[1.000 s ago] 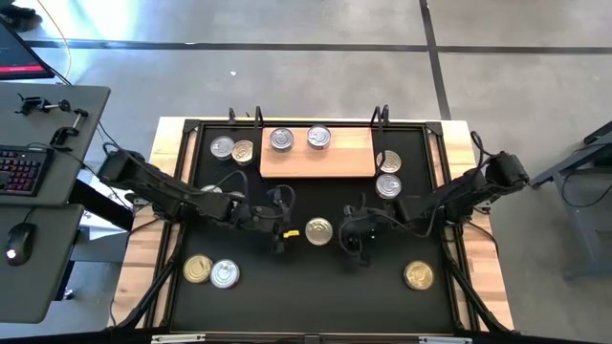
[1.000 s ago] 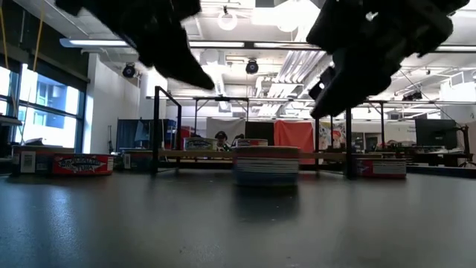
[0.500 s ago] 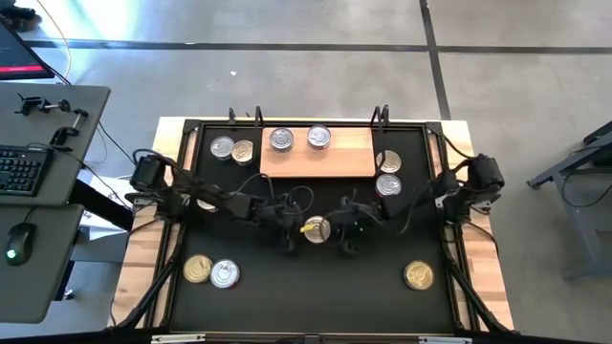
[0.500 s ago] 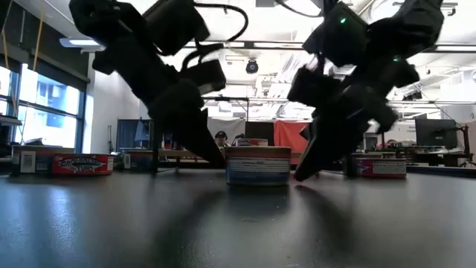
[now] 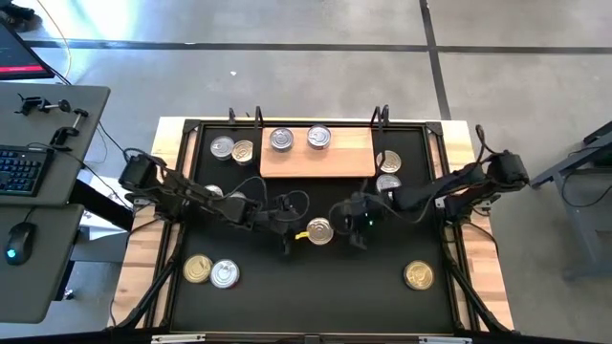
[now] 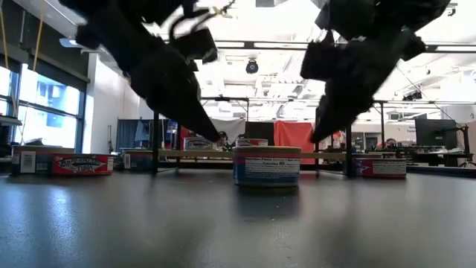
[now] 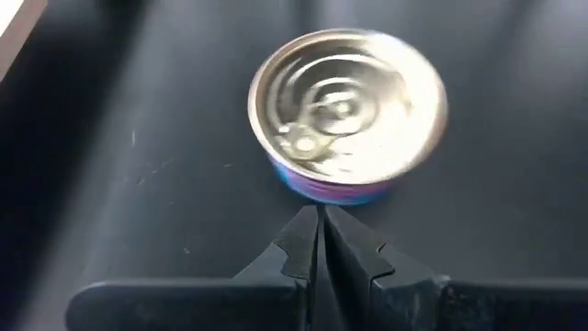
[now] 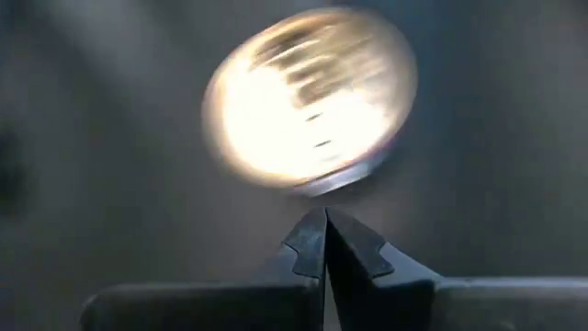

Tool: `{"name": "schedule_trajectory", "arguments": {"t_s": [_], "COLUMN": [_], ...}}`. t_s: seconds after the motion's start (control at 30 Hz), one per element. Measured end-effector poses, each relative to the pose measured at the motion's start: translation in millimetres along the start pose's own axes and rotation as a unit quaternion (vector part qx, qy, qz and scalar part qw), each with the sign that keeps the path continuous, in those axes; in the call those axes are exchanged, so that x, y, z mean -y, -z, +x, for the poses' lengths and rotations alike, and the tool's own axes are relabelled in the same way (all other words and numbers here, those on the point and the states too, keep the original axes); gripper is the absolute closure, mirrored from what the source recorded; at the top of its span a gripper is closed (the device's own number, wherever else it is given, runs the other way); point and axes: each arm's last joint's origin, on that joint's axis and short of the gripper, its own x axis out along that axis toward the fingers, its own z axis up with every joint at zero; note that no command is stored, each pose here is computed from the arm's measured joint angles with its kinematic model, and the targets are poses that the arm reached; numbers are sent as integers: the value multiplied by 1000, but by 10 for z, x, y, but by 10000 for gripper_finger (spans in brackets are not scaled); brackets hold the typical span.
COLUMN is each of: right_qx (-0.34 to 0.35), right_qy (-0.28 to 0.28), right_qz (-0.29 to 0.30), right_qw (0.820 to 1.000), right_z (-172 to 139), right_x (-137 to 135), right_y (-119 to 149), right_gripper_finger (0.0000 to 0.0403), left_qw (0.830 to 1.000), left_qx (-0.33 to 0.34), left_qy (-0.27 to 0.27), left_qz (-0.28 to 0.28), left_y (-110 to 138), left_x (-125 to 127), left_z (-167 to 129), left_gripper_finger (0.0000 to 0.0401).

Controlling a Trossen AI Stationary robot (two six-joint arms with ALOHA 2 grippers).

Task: Stack canned seafood by type on shelf
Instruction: Put the blue tuna can on the shelf

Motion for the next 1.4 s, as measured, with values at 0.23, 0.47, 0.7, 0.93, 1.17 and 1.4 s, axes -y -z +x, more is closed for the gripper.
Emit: {"name": "schedule_trajectory", "arguments": {"t_s": [0.23,0.47,0.7,0.93,1.17,1.4], "right_qx": [14,52,104,93,168,136], "right_qy": [-55,88,219,136,129,158], "right_qz": [-47,28,47,-68,-199,-276], "right_qw": [997,994,969,984,957,938], "right_z": [420,395,56,203,371,613], "right_x": [-219,28,42,-222,-292,-183], "right_y": [112,51,-22,38,-74,22], "right_gripper_finger": [403,403,403,392,300,225], "left_qw": [1000,1000,999,998,997,997], "left_qx": [9,1,5,-12,19,39], "left_qy": [-5,11,-9,-50,-72,-70], "left_qz": [12,7,31,37,3,5], "left_y": [84,64,-14,58,20,-16], "left_x": [-52,15,127,127,98,114], "left_z": [290,174,-166,-106,-15,-20], "left_gripper_finger": [387,387,387,387,387,387]}}
